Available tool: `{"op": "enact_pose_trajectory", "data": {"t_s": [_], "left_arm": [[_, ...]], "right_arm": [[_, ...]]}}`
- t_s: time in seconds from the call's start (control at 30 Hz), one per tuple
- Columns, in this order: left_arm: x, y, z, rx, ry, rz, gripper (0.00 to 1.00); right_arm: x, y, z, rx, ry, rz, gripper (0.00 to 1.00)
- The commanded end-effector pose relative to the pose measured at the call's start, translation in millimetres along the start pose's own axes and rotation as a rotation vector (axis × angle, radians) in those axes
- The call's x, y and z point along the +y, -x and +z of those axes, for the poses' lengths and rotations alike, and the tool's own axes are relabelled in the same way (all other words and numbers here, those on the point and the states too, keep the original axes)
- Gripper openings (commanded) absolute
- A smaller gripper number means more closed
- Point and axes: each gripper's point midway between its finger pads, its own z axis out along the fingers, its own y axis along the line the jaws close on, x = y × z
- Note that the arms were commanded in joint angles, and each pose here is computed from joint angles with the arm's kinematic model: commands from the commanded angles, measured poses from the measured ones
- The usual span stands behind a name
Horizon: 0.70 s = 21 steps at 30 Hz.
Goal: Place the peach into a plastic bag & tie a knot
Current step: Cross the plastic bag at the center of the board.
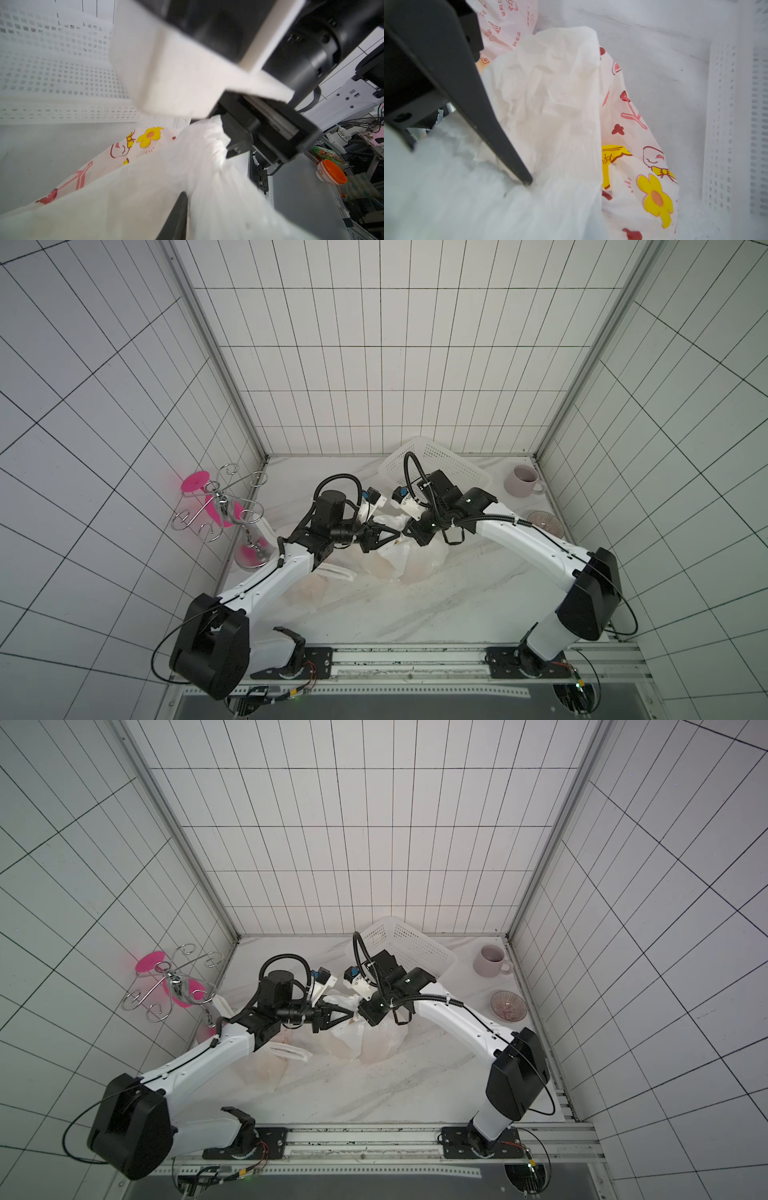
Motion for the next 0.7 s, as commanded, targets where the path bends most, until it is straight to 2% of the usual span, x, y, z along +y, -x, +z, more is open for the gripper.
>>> {"op": "enact_pose_trajectory", "data": {"t_s": [0.0, 0.1, 0.2, 0.3, 0.47, 0.6, 0.67], "left_arm": [[-1.7, -8.3, -0.7, 0.016, -0.005, -0.022, 0.29], [-15.2, -4.5, 2.6, -0.004, -0.06, -0.035, 0.28], [-29.1, 2.2, 2.5, -0.062, -0.121, -0.057, 0.2], [-38.3, -5.0, 11.3, -0.073, -0.155, -0.08, 0.12], [-44.7, -19.6, 34.3, -0.027, -0.179, -0.097, 0.09], [-52.0, -9.0, 34.2, -0.062, -0.212, -0.092, 0.06], [-59.1, -4.9, 34.1, -0.081, -0.235, -0.085, 0.01]], "right_arm": [[-15.6, 3.2, -0.6, -0.053, -0.066, 0.006, 0.05], [-29.6, 13.0, 1.1, -0.105, -0.139, 0.028, 0.04], [-55.7, 21.3, -5.1, -0.179, -0.282, 0.038, 0.04], [-68.2, 35.6, -14.3, -0.296, -0.313, 0.055, 0.03], [-47.3, 62.6, -19.5, -0.543, -0.204, -0.015, 0.05], [-39.9, 67.5, -19.7, -0.68, -0.129, -0.034, 0.06], [-40.3, 70.5, -27.5, -0.778, -0.101, -0.029, 0.07]]}}
